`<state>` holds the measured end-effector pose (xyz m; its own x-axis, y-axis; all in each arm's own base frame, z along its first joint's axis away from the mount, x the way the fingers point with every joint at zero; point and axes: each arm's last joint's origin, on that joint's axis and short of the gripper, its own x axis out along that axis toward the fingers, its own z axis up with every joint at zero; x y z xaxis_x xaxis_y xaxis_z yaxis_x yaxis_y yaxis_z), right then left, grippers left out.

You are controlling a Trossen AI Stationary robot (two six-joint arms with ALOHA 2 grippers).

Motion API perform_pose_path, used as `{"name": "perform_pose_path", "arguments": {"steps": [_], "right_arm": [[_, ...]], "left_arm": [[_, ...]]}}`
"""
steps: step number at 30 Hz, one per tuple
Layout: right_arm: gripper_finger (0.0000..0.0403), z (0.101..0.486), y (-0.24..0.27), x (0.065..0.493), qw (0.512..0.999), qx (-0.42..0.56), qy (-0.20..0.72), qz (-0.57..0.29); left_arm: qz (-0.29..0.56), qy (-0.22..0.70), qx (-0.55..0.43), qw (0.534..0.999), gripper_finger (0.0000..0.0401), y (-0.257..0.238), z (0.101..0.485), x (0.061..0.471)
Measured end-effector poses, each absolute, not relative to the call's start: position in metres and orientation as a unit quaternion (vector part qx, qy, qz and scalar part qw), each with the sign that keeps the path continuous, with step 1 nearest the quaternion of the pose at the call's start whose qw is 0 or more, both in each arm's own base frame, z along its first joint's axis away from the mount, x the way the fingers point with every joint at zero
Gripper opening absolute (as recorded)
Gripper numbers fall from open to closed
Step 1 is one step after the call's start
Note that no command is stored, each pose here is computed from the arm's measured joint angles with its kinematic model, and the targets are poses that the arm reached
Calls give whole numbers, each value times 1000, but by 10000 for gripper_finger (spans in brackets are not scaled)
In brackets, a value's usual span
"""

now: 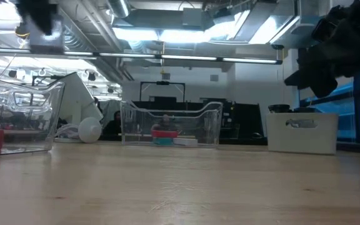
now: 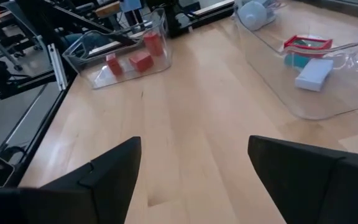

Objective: Pick & Place Office items
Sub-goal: Put the blue USB adapter into the clear bin

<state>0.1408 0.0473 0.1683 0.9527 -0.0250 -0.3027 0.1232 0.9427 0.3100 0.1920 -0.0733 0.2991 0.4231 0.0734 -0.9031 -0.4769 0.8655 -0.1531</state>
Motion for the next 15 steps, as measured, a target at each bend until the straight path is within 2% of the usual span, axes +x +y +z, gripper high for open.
{"name": "perform_pose_path", "arguments": {"steps": [6, 15], "right_arm": [[300, 168, 48, 141, 973, 169, 154, -23], [300, 169, 48, 141, 974, 165, 153, -22]], "left_arm": [[214, 538, -223, 784, 116, -90, 289, 178], [287, 572, -244, 729, 116, -99, 233, 161]]}}
